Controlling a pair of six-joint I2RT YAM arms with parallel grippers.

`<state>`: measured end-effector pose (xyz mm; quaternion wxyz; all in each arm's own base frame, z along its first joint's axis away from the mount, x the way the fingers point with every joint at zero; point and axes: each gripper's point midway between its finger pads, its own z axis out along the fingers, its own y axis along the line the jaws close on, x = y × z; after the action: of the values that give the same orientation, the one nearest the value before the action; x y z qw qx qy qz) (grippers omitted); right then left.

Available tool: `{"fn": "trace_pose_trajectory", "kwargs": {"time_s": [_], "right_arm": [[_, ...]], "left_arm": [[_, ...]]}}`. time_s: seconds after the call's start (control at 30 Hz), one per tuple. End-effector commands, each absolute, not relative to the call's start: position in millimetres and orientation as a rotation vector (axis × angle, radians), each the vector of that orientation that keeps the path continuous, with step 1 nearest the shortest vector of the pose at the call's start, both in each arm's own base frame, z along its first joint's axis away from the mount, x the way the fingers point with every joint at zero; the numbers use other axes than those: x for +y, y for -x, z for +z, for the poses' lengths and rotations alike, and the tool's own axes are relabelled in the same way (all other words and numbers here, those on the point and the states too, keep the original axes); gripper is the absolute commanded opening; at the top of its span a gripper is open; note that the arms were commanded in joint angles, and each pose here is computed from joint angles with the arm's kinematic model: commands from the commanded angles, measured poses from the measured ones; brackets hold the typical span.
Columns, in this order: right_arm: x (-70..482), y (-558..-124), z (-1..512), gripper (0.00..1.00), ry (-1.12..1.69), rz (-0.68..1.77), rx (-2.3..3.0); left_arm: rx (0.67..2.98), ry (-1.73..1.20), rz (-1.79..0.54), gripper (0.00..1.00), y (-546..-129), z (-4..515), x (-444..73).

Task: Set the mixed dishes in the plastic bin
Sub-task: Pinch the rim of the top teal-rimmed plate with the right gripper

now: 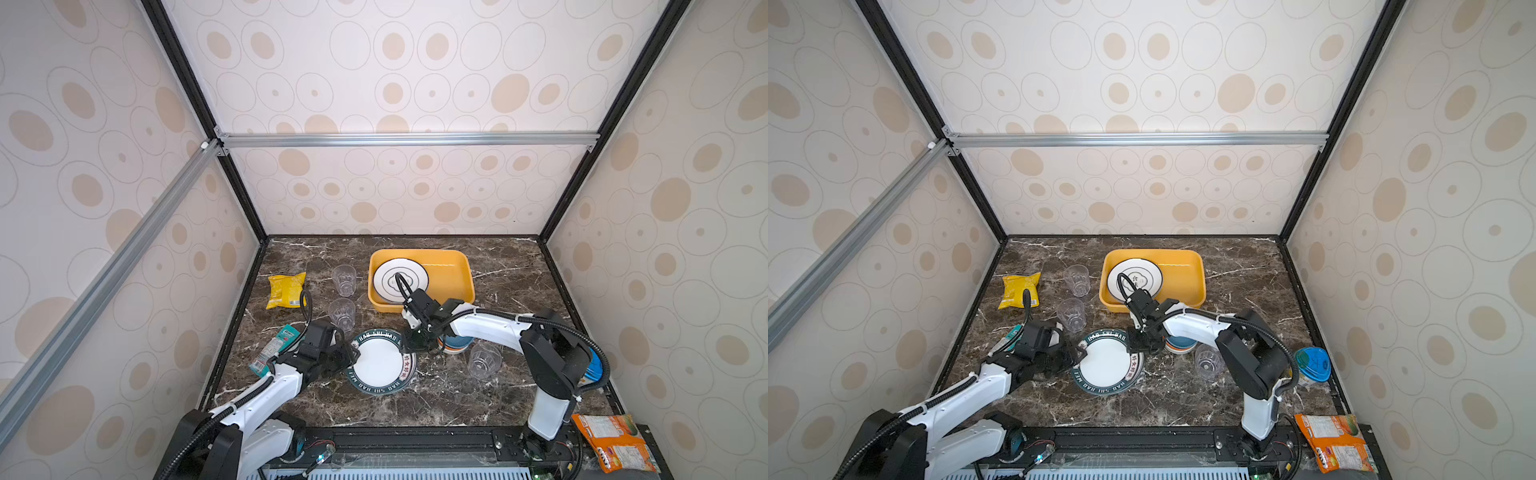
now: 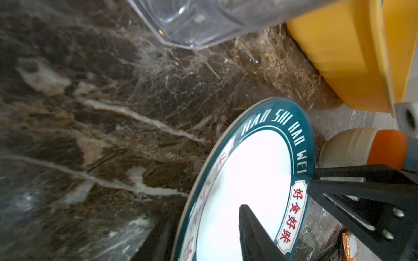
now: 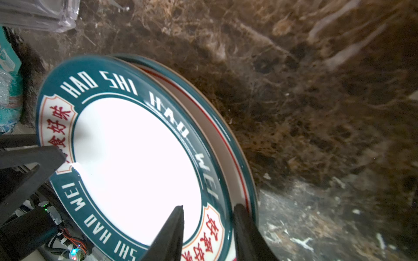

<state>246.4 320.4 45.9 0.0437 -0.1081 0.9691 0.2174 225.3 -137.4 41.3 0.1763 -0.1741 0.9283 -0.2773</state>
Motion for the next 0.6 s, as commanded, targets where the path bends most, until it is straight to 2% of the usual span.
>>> {"fn": "trace_pose_trajectory", "kwargs": {"time_s": [0.0, 0.17, 0.27, 0.43, 0.57], "right_arm": [[329.6, -244.7, 47.3, 0.39, 0.358, 0.686, 2.961], [331.1, -244.6, 47.5, 0.38, 0.36, 0.697, 2.958], [332.3, -244.6, 47.7, 0.39, 0.364, 0.709, 2.954], [335.0, -244.0, 48.6, 0.4, 0.37, 0.728, 2.949], [336.1, -243.5, 47.5, 0.34, 0.371, 0.735, 2.952]], "left_arm": [[2.633, 0.476, -0.768, 0.44, -223.1, 42.5, -136.6], [2.649, 0.473, -0.723, 0.57, -220.4, 41.5, -131.6], [2.647, 0.474, -0.712, 0.61, -220.0, 42.9, -129.9], [2.647, 0.481, -0.695, 0.6, -219.4, 43.3, -127.3], [2.648, 0.486, -0.687, 0.58, -219.3, 43.5, -126.2]]}}
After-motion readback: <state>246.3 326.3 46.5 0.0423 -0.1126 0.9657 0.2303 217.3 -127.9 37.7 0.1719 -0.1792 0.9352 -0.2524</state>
